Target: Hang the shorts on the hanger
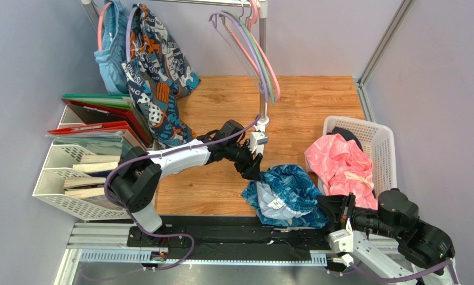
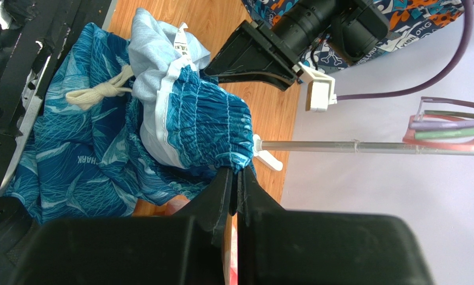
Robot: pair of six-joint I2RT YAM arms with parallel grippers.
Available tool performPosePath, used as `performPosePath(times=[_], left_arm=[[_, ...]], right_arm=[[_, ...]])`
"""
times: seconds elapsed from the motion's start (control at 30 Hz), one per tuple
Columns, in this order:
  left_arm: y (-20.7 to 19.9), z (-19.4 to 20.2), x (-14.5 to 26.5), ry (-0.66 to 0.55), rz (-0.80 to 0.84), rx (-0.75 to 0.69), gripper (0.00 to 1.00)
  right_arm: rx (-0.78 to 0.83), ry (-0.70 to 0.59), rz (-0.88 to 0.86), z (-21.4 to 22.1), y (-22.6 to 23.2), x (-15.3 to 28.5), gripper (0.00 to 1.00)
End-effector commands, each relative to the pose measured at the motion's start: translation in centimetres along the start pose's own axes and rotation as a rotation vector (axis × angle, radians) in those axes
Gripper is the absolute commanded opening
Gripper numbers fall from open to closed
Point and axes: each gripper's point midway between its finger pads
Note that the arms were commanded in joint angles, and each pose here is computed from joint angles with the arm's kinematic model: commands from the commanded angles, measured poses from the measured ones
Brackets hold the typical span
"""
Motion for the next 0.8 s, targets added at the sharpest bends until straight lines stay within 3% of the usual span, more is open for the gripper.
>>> performPosePath(times=[0.0,0.23,0.33,0.4,0.53,0.57,0.77], left_arm=[[0.9,-3.2,-0.6,-0.076,-0.027,-0.064,0.69],[0.3,-3.0,-2.3,-0.07,-0.004,-0.118,0.67],[0.0,-2.7,-2.5,-0.046,-0.005,-0.143,0.55],[0.1,-1.3,-1.9,0.022,-0.018,-0.165,0.4],[0.1,1.1,3.1,0.124,-0.126,-0.215,0.04],[0.2,1.2,4.4,0.128,-0.157,-0.221,0.0],[-0.1,2.2,15.3,0.127,-0.444,-0.274,0.0]], right_arm=[[0.016,-0.023,0.058,-0.6,-1.6,0.0,0.0],[0.003,-0.024,0.075,-0.6,-2.0,-0.1,0.0],[-0.013,-0.013,0.095,-0.4,-2.4,0.0,0.0],[-0.039,0.014,0.123,0.0,-3.0,0.3,0.0],[-0.1,0.074,0.159,0.9,-3.9,0.6,0.0],[-0.122,0.095,0.169,1.3,-4.1,0.7,0.0],[-0.38,0.344,0.28,6.1,-6.8,-0.3,0.0]])
Point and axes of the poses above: each gripper's point midway between its finger pads, its own x axis back along the fingers, its own y axis along the line the jaws close on, z = x × y, and after that the axes turned 7 degrees about -x, right-handed
